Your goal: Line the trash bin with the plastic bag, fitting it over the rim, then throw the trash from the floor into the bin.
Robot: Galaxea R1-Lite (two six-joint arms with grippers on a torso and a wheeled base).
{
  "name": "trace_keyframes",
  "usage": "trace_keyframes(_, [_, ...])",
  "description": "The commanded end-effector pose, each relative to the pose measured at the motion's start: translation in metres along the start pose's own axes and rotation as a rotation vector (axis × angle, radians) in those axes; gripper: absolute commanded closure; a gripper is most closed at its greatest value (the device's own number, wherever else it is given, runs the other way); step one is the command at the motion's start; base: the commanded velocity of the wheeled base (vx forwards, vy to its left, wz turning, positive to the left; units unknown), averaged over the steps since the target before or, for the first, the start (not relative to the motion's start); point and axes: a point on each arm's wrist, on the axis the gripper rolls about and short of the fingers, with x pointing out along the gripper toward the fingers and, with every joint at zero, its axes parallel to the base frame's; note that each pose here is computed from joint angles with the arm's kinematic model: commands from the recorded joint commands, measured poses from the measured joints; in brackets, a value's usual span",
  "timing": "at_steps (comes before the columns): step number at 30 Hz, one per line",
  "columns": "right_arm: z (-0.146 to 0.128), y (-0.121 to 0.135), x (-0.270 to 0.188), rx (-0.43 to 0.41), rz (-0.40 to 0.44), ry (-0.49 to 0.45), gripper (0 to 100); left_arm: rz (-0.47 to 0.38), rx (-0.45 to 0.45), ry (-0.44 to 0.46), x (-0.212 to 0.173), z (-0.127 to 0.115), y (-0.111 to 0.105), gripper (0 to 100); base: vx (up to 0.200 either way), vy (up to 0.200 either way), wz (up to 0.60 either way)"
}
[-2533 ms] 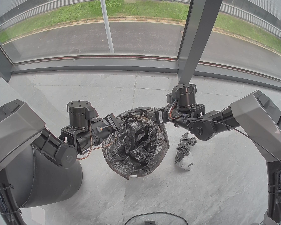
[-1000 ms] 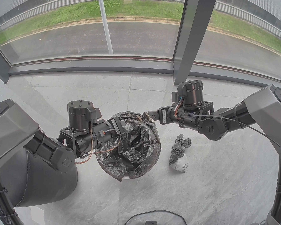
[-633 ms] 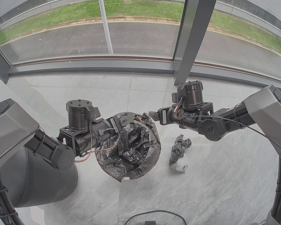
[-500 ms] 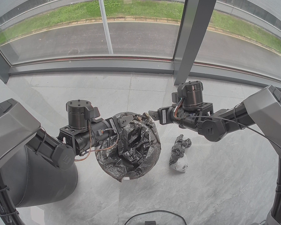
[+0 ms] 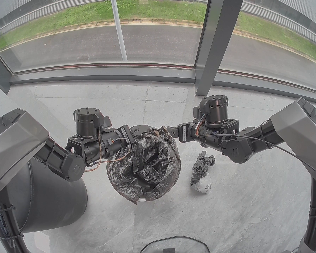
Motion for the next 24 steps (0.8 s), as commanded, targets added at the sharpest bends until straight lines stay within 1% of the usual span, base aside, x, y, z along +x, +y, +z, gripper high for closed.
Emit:
trace_keyframes(1, [-0.005, 0.0, 0.003, -0.002, 0.0, 0.012, 0, -0.014, -0.015, -0.017, 0.0, 0.009, 0.0, 0, 0.0, 0.0, 0.0])
trace_keyframes(6, [-0.006, 0.0, 0.003, -0.002, -0.001, 0.015, 0, -0.02, -0.041, -0.032, 0.003, 0.018, 0.003, 0, 0.0, 0.0, 0.0])
trace_keyframes(8, [-0.005, 0.0, 0.003, -0.002, 0.0, 0.012, 0, -0.026, -0.075, -0.022, 0.003, 0.02, 0.006, 0, 0.0, 0.0, 0.0])
trace_keyframes(13, [-0.005, 0.0, 0.003, -0.002, 0.0, 0.012, 0, -0.079, -0.149, 0.013, 0.001, 0.026, 0.011, 0, 0.0, 0.0, 0.0])
trace_keyframes(16, [-0.005, 0.0, 0.003, -0.002, 0.0, 0.012, 0, -0.092, -0.156, 0.014, 0.001, 0.03, 0.013, 0, 0.0, 0.0, 0.0])
trace_keyframes(24, [-0.006, 0.0, 0.004, -0.002, 0.0, 0.013, 0, -0.086, -0.166, 0.03, 0.008, 0.025, 0.02, 0, 0.0, 0.0, 0.0])
